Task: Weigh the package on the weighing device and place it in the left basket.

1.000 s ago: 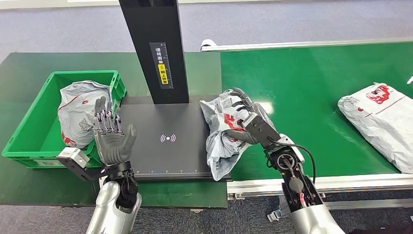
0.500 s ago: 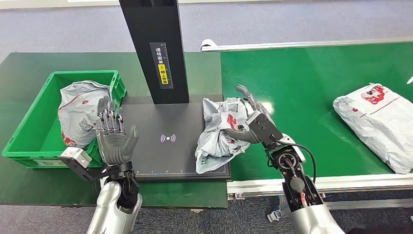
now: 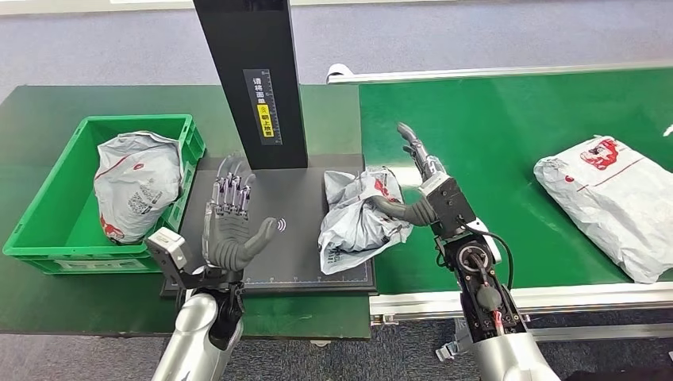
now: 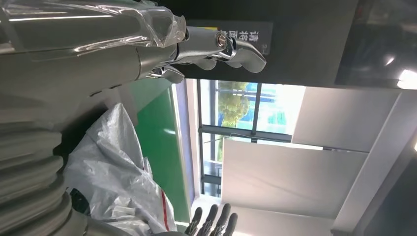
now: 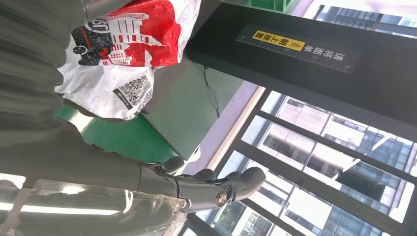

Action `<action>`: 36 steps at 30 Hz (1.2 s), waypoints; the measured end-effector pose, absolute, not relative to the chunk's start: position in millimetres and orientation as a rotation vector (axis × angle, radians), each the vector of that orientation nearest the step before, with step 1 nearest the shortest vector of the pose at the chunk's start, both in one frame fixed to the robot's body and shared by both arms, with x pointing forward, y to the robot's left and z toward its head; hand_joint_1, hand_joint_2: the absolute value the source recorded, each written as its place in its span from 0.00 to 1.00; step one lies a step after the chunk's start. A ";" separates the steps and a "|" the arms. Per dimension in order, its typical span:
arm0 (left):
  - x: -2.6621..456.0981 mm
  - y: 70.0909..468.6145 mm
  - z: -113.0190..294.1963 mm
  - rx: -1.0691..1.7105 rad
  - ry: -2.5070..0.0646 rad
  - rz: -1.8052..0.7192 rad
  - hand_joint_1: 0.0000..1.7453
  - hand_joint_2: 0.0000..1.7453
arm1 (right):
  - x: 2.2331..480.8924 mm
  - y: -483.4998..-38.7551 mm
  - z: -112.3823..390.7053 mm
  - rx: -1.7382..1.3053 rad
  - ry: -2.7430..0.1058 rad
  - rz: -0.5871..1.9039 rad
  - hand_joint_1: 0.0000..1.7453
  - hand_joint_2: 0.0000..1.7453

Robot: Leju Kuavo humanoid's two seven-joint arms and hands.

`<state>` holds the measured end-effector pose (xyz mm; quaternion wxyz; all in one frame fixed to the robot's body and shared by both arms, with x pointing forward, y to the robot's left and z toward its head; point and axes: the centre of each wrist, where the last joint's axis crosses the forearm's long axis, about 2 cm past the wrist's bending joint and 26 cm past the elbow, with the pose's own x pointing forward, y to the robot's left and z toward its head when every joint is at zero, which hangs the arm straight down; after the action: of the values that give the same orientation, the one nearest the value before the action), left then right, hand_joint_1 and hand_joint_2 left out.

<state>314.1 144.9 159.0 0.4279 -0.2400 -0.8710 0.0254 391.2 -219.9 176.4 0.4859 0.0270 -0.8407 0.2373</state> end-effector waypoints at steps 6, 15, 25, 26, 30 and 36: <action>314.6 143.8 157.7 -0.605 -2.164 0.027 0.00 1.00 | 391.3 -220.2 176.6 0.067 -2.048 0.566 0.00 1.00; 322.8 113.3 143.5 -0.757 -1.973 -0.409 0.00 1.00 | 386.5 -211.4 159.3 0.472 -1.734 0.707 0.00 1.00; 328.2 112.9 133.8 -0.739 -1.926 -0.429 0.00 1.00 | 385.5 -205.6 145.7 0.660 -1.596 0.809 0.00 1.00; 328.2 113.3 133.2 -0.738 -1.925 -0.428 0.00 1.00 | 385.4 -205.1 144.7 0.657 -1.587 0.819 0.00 1.00; 328.5 115.3 131.4 -0.727 -1.921 -0.422 0.00 1.00 | 386.1 -205.3 142.9 0.648 -1.575 0.835 0.00 1.00; 328.8 117.0 130.5 -0.713 -1.919 -0.432 0.00 1.00 | 387.7 -206.9 143.1 0.651 -1.626 0.793 0.00 1.00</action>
<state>328.8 117.0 130.5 0.5011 -0.2948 -0.7938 -0.1786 387.7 -206.9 143.1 0.5726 0.2775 -0.6934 0.3381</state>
